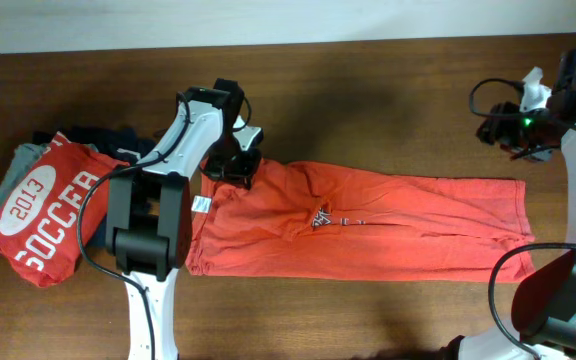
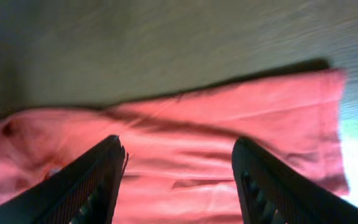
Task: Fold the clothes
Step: 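Grasp the strip's right end with the right gripper and pull it taut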
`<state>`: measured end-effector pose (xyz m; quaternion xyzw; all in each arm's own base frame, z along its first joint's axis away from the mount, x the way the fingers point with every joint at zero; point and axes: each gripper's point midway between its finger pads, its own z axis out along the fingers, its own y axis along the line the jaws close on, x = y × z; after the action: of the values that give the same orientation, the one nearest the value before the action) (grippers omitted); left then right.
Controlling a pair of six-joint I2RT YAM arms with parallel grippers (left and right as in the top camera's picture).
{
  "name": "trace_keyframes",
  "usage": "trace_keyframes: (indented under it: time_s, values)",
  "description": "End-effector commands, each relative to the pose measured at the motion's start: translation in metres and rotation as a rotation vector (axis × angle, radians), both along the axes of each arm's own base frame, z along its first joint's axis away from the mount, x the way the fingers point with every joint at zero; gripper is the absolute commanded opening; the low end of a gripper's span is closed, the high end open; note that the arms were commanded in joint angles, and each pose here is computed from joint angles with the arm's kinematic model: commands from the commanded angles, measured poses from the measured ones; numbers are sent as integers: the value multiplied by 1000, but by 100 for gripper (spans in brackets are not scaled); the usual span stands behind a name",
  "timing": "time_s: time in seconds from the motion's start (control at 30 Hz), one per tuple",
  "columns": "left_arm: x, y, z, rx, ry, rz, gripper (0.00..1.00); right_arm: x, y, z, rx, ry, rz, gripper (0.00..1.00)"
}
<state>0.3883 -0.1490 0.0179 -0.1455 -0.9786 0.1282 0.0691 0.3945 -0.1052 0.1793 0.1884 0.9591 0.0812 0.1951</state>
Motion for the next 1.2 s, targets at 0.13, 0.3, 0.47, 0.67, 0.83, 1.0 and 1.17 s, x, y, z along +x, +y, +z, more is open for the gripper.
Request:
trace_keyframes:
  time_s: [0.13,0.3,0.47,0.67,0.83,1.0,1.17]
  values:
    - [1,14,-4,41,12,31,2,0,-50,-37,-121,103,-135,57]
    - [1,14,-4,41,12,31,3,-25,-88,-67,-103,220,-315,55]
    - [1,14,-4,41,12,31,3,-32,-112,-83,4,210,-383,63]
    - [1,14,-4,41,12,31,4,-22,-125,-106,14,179,-275,65]
    - [1,14,-4,41,12,30,4,-14,-106,-130,90,165,-88,54]
    - [1,14,-4,41,12,30,4,-23,-103,-154,107,229,-82,54]
    - [1,14,-4,41,12,30,4,-24,-104,-161,108,242,-85,55]
